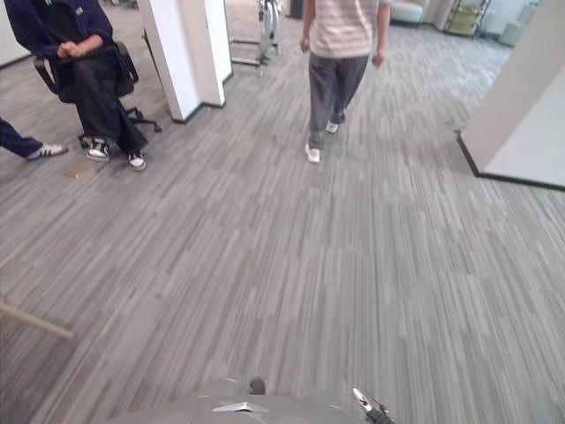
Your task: Organize washtable
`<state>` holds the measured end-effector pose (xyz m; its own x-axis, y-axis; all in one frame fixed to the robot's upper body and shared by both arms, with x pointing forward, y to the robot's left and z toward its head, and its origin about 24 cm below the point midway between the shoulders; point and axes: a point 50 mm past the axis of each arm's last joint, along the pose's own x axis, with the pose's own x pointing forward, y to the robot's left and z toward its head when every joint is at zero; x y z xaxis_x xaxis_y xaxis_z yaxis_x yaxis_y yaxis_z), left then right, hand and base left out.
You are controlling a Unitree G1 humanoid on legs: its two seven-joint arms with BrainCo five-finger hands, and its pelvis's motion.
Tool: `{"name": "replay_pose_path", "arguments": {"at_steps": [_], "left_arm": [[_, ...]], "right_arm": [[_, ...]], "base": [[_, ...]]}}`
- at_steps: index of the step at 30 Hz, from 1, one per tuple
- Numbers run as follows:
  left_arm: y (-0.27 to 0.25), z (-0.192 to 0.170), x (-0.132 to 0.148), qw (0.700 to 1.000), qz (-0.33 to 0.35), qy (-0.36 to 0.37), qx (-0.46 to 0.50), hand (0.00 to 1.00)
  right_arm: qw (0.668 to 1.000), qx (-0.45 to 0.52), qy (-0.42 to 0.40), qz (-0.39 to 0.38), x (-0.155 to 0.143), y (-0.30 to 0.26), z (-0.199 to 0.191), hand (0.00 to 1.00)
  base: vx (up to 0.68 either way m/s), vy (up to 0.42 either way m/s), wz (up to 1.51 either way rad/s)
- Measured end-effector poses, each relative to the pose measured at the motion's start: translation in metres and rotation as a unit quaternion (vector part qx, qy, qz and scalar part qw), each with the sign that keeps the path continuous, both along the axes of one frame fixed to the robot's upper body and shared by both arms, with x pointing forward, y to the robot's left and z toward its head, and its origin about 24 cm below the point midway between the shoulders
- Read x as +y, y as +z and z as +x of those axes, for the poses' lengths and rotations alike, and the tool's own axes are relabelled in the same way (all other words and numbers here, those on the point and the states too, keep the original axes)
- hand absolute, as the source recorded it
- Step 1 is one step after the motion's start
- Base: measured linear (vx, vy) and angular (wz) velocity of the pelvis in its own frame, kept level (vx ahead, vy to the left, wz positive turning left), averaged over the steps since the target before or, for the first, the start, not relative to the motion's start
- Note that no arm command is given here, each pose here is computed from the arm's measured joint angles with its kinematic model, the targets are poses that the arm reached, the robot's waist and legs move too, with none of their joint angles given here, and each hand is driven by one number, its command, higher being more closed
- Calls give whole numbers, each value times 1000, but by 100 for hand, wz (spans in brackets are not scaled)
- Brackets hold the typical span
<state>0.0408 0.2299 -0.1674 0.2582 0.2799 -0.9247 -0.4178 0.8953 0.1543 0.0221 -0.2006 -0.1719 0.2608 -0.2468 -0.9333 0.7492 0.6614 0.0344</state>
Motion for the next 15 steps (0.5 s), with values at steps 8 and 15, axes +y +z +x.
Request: {"name": "replay_pose_path", "arguments": {"at_steps": [8,15], "left_arm": [[4,65,-63,993,-66,-31,-94,0],[4,54,-41,995,-44,-9,-89,0]], "right_arm": [[998,40,38,-24,-15,2,-19,0],[997,-18,67,-46,-25,7,35,0]], "base": [[818,-307,60],[384,-270,-20]]}}
